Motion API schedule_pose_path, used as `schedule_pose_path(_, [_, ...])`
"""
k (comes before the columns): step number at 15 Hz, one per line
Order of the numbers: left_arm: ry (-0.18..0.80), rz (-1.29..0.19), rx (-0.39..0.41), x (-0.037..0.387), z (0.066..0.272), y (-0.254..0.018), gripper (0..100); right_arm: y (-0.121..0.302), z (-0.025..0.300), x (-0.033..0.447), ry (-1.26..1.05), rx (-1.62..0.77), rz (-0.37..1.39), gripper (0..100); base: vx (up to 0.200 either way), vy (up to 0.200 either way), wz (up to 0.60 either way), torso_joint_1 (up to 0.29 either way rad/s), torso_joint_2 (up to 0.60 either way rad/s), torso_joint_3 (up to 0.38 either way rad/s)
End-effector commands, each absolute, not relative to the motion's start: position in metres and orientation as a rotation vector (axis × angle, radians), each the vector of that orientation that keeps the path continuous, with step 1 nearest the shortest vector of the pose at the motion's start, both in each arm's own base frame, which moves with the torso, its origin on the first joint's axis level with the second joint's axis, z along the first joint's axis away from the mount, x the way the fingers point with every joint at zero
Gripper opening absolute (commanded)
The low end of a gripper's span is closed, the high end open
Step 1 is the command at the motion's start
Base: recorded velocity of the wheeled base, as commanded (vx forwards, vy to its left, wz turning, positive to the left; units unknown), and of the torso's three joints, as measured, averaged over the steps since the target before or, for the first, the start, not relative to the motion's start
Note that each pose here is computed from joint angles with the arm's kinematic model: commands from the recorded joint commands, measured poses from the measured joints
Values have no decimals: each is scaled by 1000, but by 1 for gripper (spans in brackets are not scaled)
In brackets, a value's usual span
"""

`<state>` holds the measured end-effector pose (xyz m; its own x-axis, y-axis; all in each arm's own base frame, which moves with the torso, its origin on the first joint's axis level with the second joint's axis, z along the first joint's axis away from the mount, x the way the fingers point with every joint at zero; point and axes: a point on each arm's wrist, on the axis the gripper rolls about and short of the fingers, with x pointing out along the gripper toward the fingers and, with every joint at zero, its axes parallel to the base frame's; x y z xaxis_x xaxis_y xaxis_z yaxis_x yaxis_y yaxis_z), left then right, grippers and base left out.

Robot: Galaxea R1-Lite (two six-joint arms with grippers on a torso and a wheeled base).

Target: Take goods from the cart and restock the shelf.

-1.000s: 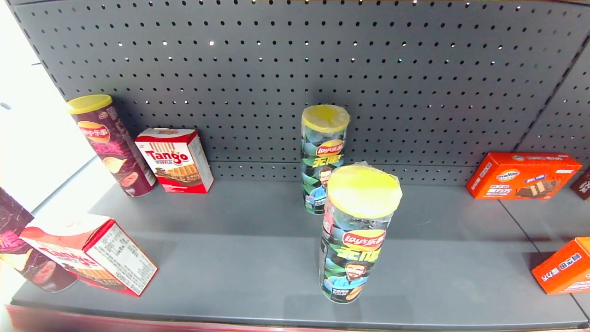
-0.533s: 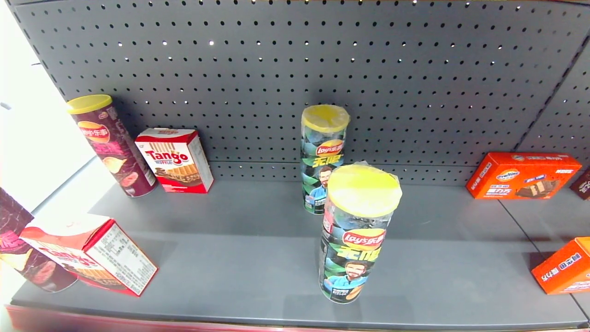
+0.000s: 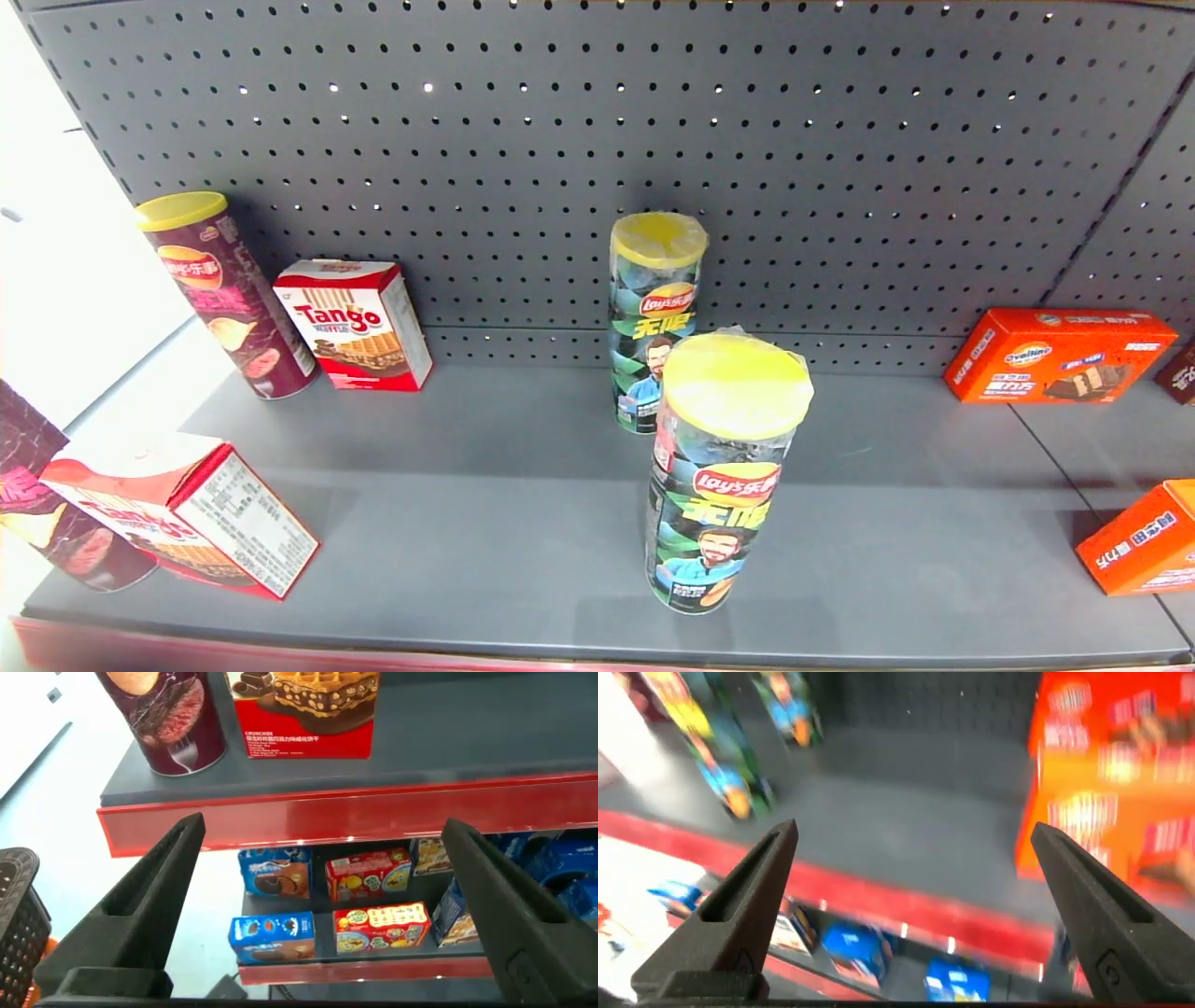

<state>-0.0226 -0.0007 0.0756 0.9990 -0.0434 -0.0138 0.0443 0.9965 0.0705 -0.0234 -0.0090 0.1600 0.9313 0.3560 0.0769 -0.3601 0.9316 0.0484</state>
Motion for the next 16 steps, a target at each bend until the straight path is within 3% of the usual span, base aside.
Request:
schedule_pose_path(1, [17,-44,70,-22,76,-1,100,14,232,31,75,-17,443,100,0,0,0,0,0,0])
schedule_pose_path(7, [17,-44,72,-22,76,-1,100,80,222,112,324,-217,686,100,0,0,0,0,0,0])
schedule_pose_path(12, [17,-42,60,-22,76,-1,100,119,194,138,426,-297,674,100,0,0,0,0,0,0])
schedule_pose_path(16, [17,-40,55,-22,76,-1,100,136,201,152,407,-307,644,100,0,0,0,0,0,0])
